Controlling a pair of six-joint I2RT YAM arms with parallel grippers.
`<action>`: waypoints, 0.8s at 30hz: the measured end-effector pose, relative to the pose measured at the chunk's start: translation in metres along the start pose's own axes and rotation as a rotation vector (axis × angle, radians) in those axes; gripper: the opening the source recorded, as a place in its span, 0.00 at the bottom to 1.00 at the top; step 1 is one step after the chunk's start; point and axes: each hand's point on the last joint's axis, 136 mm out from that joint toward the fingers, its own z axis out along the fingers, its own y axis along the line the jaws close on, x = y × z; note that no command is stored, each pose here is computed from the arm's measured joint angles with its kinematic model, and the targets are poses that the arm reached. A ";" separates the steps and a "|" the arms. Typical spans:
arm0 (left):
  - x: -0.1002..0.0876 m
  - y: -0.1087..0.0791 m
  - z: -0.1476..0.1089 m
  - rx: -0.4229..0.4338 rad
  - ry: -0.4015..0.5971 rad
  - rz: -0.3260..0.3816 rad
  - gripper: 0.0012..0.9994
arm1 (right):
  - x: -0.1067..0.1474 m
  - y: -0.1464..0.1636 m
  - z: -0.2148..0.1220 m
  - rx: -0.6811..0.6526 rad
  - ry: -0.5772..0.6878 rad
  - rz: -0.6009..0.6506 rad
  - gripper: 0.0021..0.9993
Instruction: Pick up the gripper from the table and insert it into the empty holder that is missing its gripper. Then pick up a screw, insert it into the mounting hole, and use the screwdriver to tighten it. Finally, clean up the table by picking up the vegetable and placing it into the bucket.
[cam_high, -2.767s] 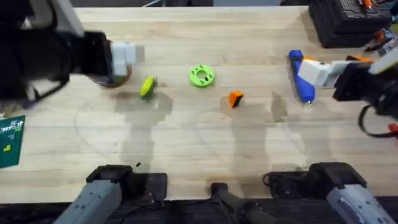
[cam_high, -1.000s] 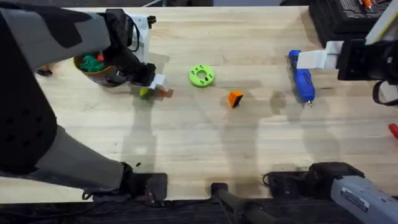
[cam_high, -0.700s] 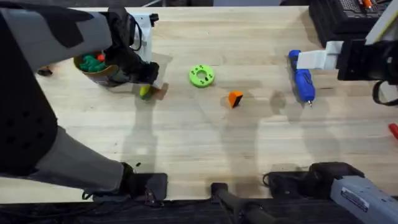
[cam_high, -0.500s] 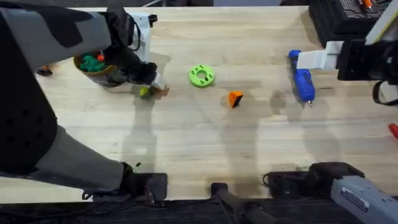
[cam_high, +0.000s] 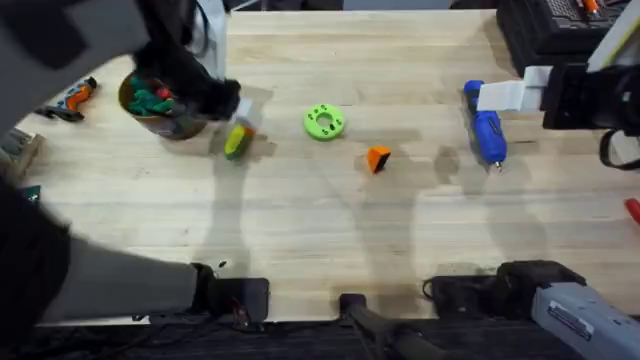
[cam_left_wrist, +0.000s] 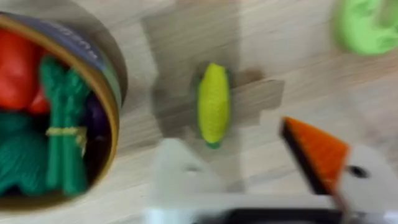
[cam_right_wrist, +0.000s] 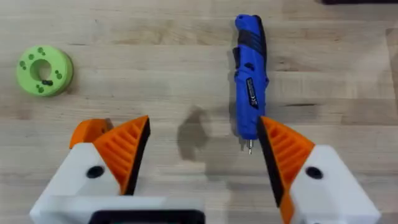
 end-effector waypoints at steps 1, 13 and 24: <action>-0.004 -0.004 -0.013 0.005 -0.039 0.005 0.75 | 0.000 0.000 0.000 0.000 0.000 0.000 0.99; -0.008 -0.068 -0.169 0.073 -0.585 0.152 0.99 | 0.000 0.000 0.000 0.000 0.000 0.000 0.99; 0.022 -0.099 -0.203 0.152 -0.679 0.208 0.99 | 0.000 0.000 0.000 0.000 0.000 0.000 0.99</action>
